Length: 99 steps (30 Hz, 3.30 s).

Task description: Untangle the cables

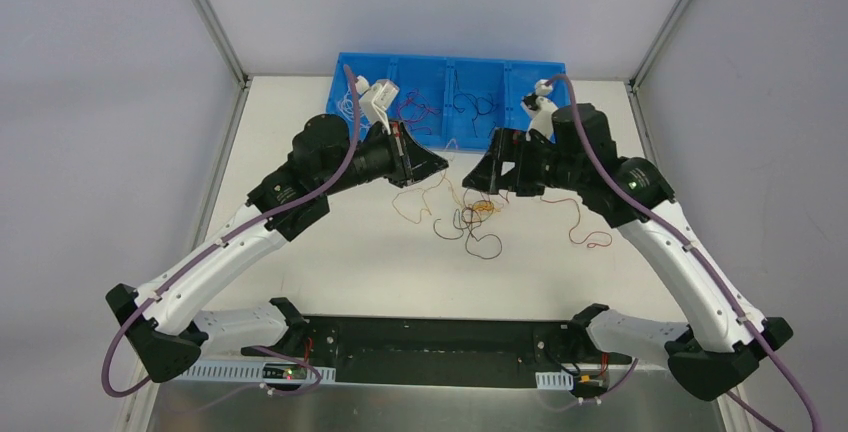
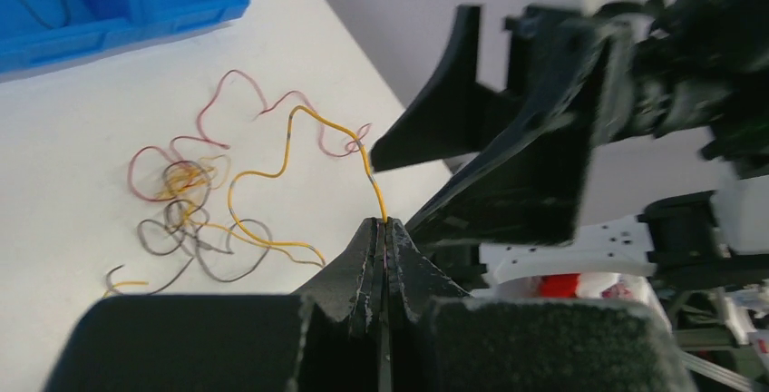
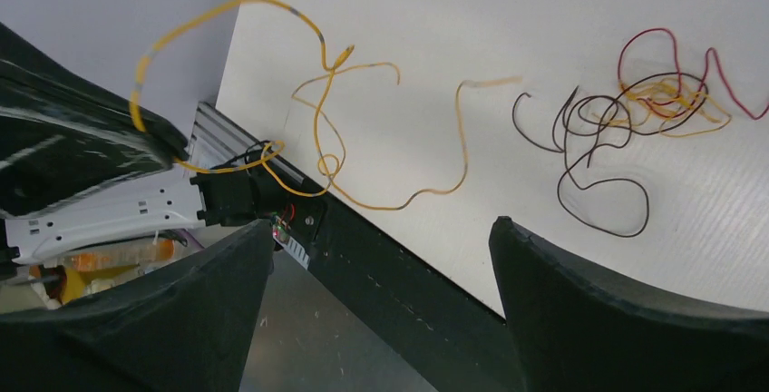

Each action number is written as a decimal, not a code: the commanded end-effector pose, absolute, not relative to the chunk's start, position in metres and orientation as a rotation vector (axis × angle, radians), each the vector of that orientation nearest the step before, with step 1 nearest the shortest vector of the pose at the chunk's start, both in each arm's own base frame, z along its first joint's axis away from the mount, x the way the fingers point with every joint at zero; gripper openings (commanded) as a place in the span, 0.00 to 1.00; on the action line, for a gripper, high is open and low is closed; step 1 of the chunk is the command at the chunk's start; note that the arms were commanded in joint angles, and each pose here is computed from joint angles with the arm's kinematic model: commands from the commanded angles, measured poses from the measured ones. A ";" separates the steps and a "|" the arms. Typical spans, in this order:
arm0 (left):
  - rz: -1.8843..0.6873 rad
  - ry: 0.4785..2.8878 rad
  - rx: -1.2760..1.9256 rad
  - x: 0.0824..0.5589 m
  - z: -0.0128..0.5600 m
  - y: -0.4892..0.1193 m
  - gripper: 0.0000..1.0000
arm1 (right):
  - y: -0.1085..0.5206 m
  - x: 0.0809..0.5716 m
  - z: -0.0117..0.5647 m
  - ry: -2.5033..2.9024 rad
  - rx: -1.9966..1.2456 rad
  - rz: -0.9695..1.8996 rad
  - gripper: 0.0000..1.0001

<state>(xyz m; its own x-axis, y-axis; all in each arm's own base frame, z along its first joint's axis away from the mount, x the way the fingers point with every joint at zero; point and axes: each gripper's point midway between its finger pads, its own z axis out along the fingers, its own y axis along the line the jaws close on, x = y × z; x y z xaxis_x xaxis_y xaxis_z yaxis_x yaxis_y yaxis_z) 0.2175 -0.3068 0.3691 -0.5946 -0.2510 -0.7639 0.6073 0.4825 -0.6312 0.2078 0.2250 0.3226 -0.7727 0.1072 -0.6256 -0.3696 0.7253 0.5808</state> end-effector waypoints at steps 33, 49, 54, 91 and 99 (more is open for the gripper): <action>-1.679 1.612 -0.153 0.230 0.431 -0.318 0.00 | 0.276 0.237 0.379 1.918 -0.295 0.858 0.86; -1.826 1.536 -0.312 0.232 0.442 -0.313 0.00 | 0.274 0.258 0.362 1.915 -0.250 0.728 0.56; -1.842 1.532 -0.311 0.229 0.446 -0.312 0.00 | 0.269 0.263 0.350 1.955 -0.238 0.662 0.77; -0.901 1.768 -0.278 0.262 0.358 -0.218 0.99 | 0.084 0.452 0.293 2.081 0.411 0.202 0.00; -0.740 1.783 -0.239 0.271 0.336 -0.204 0.99 | 0.083 0.542 0.275 2.085 0.436 0.203 0.00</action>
<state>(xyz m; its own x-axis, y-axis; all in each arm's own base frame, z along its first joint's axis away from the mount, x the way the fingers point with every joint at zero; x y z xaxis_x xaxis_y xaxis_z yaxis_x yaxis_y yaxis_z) 0.2641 -0.2186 0.3386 -0.4065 -0.5466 -0.7321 0.2138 0.7222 -0.6579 0.5043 0.0777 0.2485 -0.5398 0.3658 -0.7582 0.2627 0.9289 0.2611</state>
